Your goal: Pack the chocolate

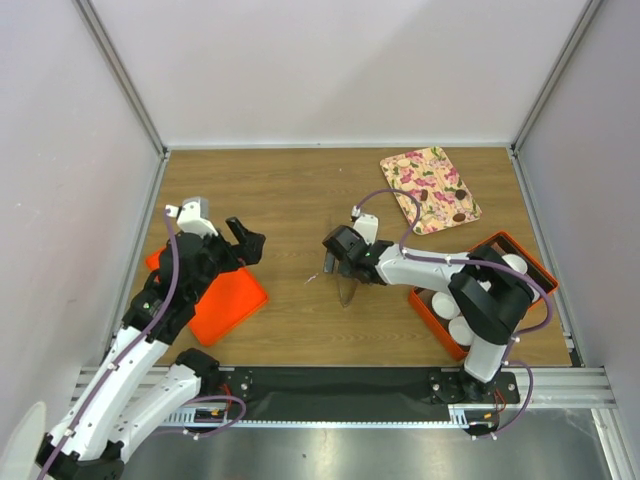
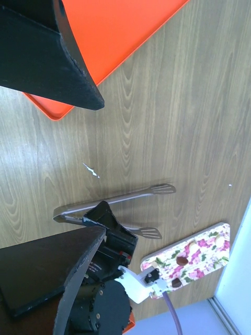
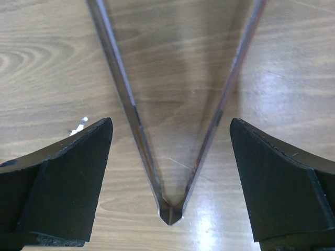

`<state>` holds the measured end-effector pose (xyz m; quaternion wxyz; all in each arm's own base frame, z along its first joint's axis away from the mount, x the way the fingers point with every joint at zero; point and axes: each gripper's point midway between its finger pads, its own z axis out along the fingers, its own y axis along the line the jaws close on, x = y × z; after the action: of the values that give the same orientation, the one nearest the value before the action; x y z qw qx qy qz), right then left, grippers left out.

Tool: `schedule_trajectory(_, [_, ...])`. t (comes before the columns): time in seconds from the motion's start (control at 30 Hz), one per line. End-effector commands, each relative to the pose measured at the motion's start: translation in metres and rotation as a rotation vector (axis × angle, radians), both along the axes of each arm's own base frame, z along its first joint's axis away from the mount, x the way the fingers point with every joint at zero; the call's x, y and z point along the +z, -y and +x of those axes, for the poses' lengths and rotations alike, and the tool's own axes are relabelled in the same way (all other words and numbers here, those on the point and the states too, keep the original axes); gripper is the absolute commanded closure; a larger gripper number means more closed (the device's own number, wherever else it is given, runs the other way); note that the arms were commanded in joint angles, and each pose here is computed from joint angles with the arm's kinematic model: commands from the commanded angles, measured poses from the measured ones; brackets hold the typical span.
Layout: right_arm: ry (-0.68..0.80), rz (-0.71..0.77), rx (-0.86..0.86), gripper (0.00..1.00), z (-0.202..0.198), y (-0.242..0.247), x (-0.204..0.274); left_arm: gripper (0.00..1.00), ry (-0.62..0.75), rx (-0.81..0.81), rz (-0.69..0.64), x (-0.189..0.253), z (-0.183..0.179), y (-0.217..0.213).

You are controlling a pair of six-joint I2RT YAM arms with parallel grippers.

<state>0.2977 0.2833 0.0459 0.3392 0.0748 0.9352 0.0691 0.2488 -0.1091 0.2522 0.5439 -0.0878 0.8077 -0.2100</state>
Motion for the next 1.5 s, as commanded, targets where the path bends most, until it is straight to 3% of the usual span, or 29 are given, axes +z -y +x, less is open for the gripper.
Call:
schedule_trajectory(0.0, [0.089,0.016,-0.003,0.01,0.018,-0.009,0.006,0.0,0.011,0.011,0.02,-0.003,0.002,-0.003])
schedule_trajectory(0.83, [0.112,-0.095,-0.017,0.06,0.03,0.008,-0.035,0.0,0.018,-0.009,-0.009,0.001,0.004,0.003])
schedule_trajectory(1.03, [0.104,-0.173,-0.009,0.12,0.03,0.014,-0.038,0.0,0.011,-0.01,-0.013,-0.002,0.003,0.004])
schedule_trajectory(1.07, [0.106,-0.177,-0.001,0.17,0.031,0.013,-0.033,0.0,0.015,-0.007,-0.014,-0.001,0.003,0.003])
schedule_trajectory(1.17, [0.108,-0.194,0.089,0.22,0.031,0.01,0.0,0.0,0.019,-0.004,0.0,0.001,0.003,0.001])
schedule_trajectory(1.37, [0.099,-0.097,0.338,0.26,0.016,0.0,0.095,0.0,0.045,0.006,0.015,0.009,0.004,-0.003])
schedule_trajectory(1.47, [0.07,-0.046,0.394,0.27,0.003,0.005,0.12,0.0,0.042,-0.014,0.006,0.01,0.006,0.002])
